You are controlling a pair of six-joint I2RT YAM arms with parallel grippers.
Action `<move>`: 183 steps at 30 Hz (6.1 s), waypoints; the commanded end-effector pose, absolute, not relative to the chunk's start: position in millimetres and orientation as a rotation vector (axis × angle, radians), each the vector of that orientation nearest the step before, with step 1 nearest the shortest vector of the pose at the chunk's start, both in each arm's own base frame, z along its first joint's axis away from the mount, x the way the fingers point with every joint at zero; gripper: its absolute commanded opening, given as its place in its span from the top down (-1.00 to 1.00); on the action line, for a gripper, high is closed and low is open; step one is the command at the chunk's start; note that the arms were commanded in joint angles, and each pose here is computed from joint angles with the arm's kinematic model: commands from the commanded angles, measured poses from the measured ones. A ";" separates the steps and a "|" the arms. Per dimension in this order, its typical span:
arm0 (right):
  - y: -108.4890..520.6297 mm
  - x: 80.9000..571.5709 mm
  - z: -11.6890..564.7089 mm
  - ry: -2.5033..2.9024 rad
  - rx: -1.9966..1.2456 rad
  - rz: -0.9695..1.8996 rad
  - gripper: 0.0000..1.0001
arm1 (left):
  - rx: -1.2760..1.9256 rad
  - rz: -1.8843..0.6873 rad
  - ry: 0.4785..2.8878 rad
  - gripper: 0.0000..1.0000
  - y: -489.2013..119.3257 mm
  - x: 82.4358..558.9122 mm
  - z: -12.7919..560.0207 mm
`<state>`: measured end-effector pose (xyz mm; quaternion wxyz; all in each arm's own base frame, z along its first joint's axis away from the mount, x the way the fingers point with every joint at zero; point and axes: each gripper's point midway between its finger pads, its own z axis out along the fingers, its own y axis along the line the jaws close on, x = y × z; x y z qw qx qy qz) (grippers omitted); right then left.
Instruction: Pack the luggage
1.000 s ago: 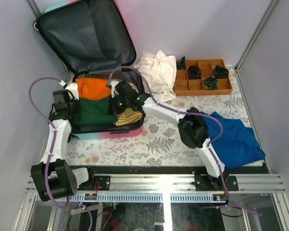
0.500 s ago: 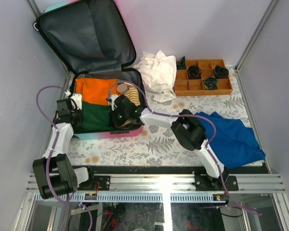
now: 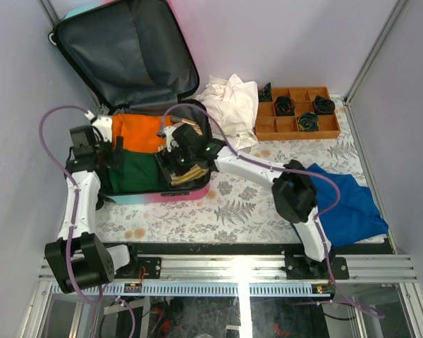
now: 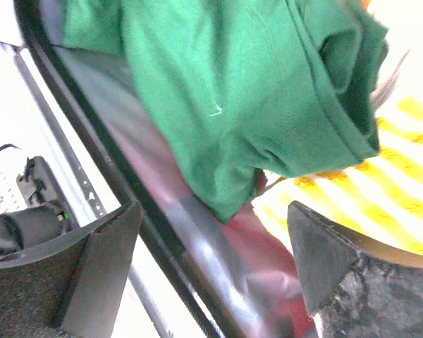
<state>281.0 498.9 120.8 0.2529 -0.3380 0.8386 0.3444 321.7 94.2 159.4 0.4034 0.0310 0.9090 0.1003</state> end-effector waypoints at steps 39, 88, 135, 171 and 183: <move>28.1 259.2 41.2 2.904 -0.841 0.412 -0.20 | 0.756 -0.321 1.964 -1.00 -182.1 348.7 257.1; -67.2 316.5 102.9 2.791 -0.336 0.675 -0.99 | 0.006 -0.578 2.462 -1.00 -384.0 304.0 82.6; -2.5 331.5 204.1 2.501 -0.192 0.749 1.00 | 0.543 -0.685 1.971 1.00 -456.8 346.4 243.1; 465.0 375.4 208.7 2.084 -0.995 1.044 1.00 | -0.138 -0.067 2.134 1.00 34.7 417.3 230.1; 444.4 357.9 113.3 2.275 -0.948 0.948 1.00 | -0.132 0.075 2.286 1.00 69.5 414.2 144.5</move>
